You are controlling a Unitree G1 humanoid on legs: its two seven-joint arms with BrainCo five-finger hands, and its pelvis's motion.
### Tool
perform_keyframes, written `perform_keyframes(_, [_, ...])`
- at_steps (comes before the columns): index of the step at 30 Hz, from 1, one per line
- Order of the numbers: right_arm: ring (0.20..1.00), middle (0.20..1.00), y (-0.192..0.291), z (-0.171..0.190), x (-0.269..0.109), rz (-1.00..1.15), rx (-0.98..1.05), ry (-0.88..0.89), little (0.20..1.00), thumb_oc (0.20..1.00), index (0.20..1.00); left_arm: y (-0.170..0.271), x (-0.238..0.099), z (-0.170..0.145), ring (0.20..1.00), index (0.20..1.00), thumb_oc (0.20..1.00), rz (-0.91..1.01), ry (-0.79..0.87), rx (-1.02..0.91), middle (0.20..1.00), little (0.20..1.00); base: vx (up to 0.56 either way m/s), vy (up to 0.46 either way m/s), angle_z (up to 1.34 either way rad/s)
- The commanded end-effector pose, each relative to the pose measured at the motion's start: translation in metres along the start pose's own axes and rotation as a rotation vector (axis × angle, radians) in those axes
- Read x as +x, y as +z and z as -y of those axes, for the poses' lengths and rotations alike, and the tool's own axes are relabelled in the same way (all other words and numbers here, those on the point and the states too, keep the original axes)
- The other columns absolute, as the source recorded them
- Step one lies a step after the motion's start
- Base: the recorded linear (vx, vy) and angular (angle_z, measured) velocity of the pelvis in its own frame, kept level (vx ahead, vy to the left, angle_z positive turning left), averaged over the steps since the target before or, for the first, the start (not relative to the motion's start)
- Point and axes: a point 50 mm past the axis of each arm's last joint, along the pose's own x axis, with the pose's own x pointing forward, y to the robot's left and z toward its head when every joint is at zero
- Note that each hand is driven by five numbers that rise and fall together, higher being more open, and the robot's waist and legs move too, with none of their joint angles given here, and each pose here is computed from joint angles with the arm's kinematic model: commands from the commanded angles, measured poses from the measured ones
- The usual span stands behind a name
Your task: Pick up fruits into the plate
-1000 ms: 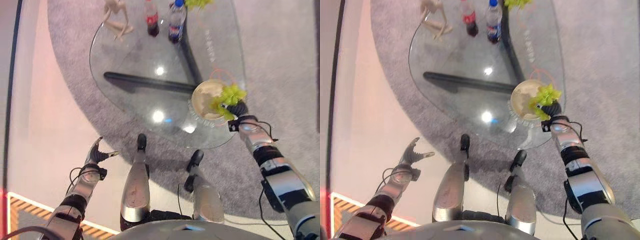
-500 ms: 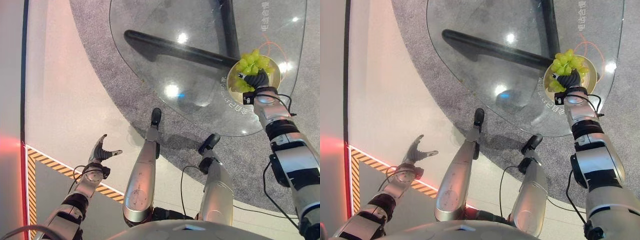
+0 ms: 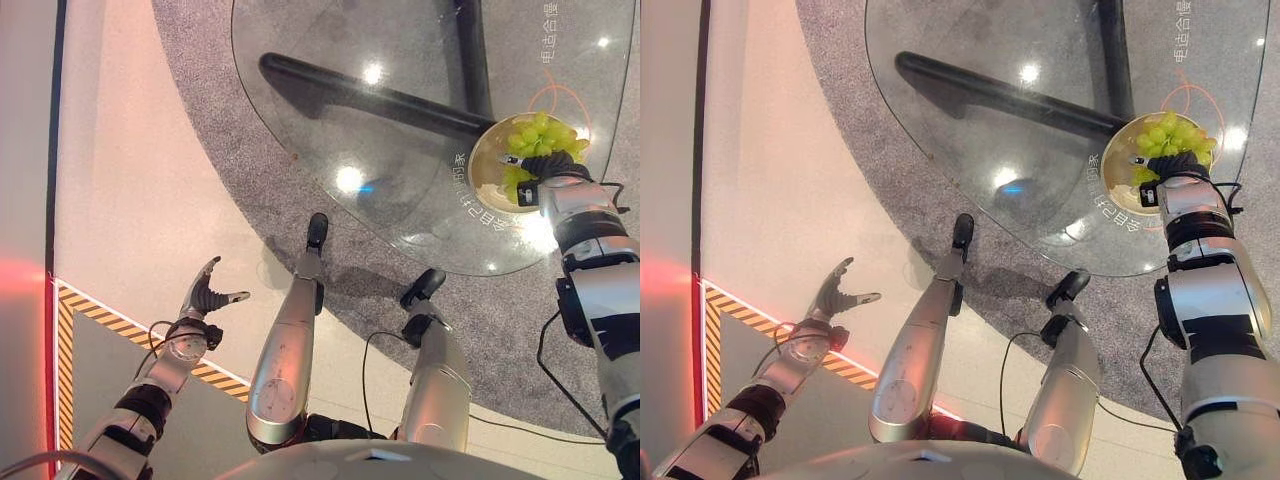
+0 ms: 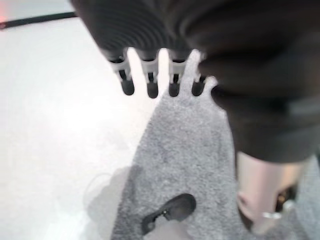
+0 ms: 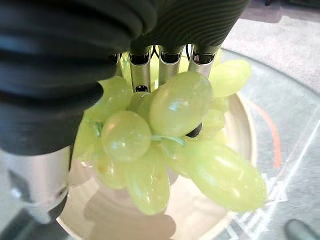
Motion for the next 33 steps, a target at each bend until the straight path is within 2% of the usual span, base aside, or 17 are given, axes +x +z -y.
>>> perform_keyframes(1, [1.000,1.000,-0.090,0.024,0.003,-0.317,-0.163,0.046,1.000,1.000,1.000,-0.030,-0.018,0.008,1.000,1.000,1.000,-0.122,-0.060,-0.002,1.000,1.000,-0.08,-0.026,0.01])
perform_keyframes(4, [1.000,1.000,-0.099,0.021,0.002,-0.342,-0.156,0.107,1.000,1.000,1.000,-0.031,-0.014,0.000,1.000,1.000,1.000,-0.138,-0.043,0.018,1.000,1.000,-0.04,-0.035,0.01])
perform_keyframes(7, [1.000,1.000,-0.119,0.003,-0.002,-0.402,-0.120,0.293,1.000,1.000,1.000,-0.039,-0.014,-0.009,1.000,1.000,1.000,-0.178,-0.034,0.039,1.000,1.000,-0.07,-0.033,0.01])
perform_keyframes(10, [1.000,1.000,-0.137,-0.013,-0.007,-0.441,-0.126,0.392,1.000,1.000,1.000,-0.044,-0.013,-0.014,1.000,1.000,1.000,-0.224,-0.030,0.043,1.000,1.000,-0.01,-0.006,0.00])
perform_keyframes(15, [1.000,1.000,-0.171,-0.037,-0.015,-0.443,-0.144,0.445,1.000,1.000,1.000,-0.058,-0.016,-0.019,1.000,1.000,1.000,-0.296,-0.021,0.072,1.000,1.000,0.04,-0.020,-0.06])
perform_keyframes(20, [1.000,1.000,-0.166,-0.058,-0.016,-0.254,-0.095,0.419,1.000,1.000,1.000,-0.070,-0.021,-0.021,1.000,1.000,1.000,-0.366,0.014,0.073,1.000,1.000,0.01,0.004,-0.24])
perform_keyframes(23, [1.000,1.000,-0.170,-0.085,-0.026,-0.201,-0.079,0.453,1.000,1.000,1.000,-0.079,-0.027,-0.014,1.000,1.000,1.000,-0.397,-0.001,0.042,1.000,1.000,-0.02,0.013,-0.16])
perform_keyframes(26, [1.000,1.000,-0.201,-0.103,-0.043,-0.253,-0.076,0.515,1.000,1.000,1.000,-0.088,-0.035,-0.002,1.000,1.000,1.000,-0.442,-0.031,0.039,1.000,1.000,0.01,0.051,-0.15])
perform_keyframes(27, [1.000,1.000,-0.241,-0.111,-0.063,-0.339,-0.065,0.549,1.000,1.000,1.000,-0.098,-0.046,0.012,1.000,1.000,1.000,-0.482,-0.072,0.037,1.000,1.000,0.05,0.108,-0.34])
perform_keyframes(33, [1.000,1.000,-0.324,-0.131,-0.122,-0.596,-0.090,0.615,1.000,1.000,1.000,-0.116,-0.067,0.037,1.000,1.000,1.000,-0.593,-0.187,0.016,1.000,1.000,0.07,0.065,-0.27])
